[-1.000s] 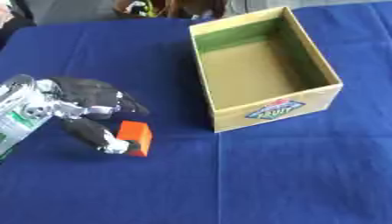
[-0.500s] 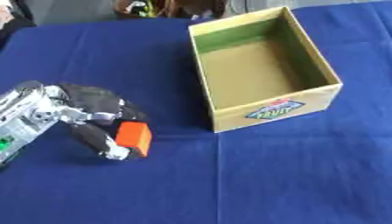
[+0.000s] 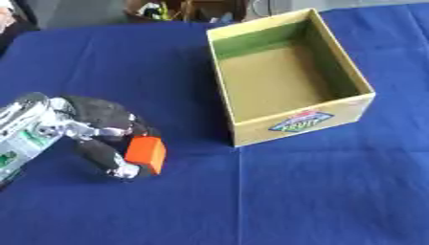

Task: Pick up objects on the table and place them in the box.

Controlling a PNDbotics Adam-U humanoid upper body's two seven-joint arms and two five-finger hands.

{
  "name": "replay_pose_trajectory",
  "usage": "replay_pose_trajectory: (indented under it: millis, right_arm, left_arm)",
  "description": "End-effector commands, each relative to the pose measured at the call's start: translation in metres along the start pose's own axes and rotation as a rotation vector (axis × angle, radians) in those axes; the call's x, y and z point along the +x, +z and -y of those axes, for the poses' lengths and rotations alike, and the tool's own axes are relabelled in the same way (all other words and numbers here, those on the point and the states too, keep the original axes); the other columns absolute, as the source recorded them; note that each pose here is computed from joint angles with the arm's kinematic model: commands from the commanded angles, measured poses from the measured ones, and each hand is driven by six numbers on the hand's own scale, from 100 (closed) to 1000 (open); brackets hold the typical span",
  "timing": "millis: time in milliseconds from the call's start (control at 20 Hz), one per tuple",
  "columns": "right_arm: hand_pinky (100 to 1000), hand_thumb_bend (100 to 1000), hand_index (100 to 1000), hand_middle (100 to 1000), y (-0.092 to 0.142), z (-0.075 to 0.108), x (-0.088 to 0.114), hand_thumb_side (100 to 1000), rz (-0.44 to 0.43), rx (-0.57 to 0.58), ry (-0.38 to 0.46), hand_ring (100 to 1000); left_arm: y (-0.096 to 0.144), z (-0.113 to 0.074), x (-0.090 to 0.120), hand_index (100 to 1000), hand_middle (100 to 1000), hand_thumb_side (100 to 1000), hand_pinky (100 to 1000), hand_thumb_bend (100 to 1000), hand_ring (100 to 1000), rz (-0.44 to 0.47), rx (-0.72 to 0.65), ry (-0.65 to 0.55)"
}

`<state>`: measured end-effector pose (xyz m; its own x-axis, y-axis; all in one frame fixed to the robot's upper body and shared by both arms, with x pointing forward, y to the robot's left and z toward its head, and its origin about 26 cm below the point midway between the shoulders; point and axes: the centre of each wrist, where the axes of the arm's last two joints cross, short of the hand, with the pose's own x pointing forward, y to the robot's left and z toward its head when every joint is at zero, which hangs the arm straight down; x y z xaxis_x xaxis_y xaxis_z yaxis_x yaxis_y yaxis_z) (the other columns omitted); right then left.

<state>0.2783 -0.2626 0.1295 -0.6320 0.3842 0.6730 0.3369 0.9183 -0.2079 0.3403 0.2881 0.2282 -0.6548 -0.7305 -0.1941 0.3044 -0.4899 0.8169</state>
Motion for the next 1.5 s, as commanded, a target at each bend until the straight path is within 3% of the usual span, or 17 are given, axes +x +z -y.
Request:
replay_pose_trajectory:
  millis: [50, 350, 550, 750, 1000, 1050, 1100, 1250, 1400, 1500]
  right_arm:
    - [812, 100, 938, 602, -0.003, 0.002, 0.004, 974, 0.023, -0.004, 0.001, 959]
    - [812, 100, 935, 599, -0.004, 0.002, 0.004, 974, 0.026, -0.003, -0.004, 958]
    - [812, 100, 933, 597, -0.004, 0.002, 0.004, 974, 0.026, -0.004, -0.005, 957]
    - [811, 100, 932, 595, -0.004, 0.002, 0.004, 975, 0.027, -0.008, -0.006, 957]
    - [811, 100, 932, 594, -0.004, 0.002, 0.004, 975, 0.022, -0.007, -0.004, 957]
    - [811, 100, 932, 594, -0.004, 0.002, 0.004, 975, 0.020, -0.006, -0.004, 957]
    - [811, 100, 931, 593, -0.003, 0.002, 0.004, 975, 0.019, -0.005, -0.003, 957]
    - [811, 100, 931, 593, -0.003, 0.002, 0.004, 974, 0.017, -0.002, -0.002, 957]
    - [811, 100, 931, 593, -0.003, 0.002, 0.004, 975, 0.016, -0.003, 0.000, 958]
    - [812, 100, 932, 593, -0.003, 0.002, 0.004, 975, 0.014, -0.002, 0.001, 958]
  left_arm:
    - [0.003, -0.003, -0.003, 1000, 743, 986, 518, 460, 728, -0.030, 0.019, -0.030]
    - [-0.002, 0.007, -0.005, 1000, 709, 905, 445, 458, 658, -0.054, 0.008, -0.054]
    - [-0.005, 0.010, -0.005, 1000, 679, 899, 426, 459, 639, -0.047, 0.003, -0.056]
    - [-0.007, 0.011, -0.005, 968, 602, 843, 351, 428, 579, -0.046, 0.016, -0.061]
    - [-0.006, 0.006, -0.005, 835, 494, 620, 205, 174, 482, -0.080, 0.126, -0.052]
    - [-0.006, 0.006, -0.005, 835, 494, 620, 205, 174, 482, -0.091, 0.152, -0.045]
    - [-0.007, 0.006, -0.005, 781, 455, 521, 156, 109, 451, -0.102, 0.173, -0.040]
    - [-0.006, 0.006, -0.007, 732, 408, 392, 100, 100, 409, -0.139, 0.226, -0.039]
    - [-0.003, 0.003, -0.008, 705, 376, 275, 100, 100, 387, -0.167, 0.277, -0.050]
    - [-0.001, -0.001, -0.008, 685, 349, 268, 100, 100, 371, -0.183, 0.321, -0.058]
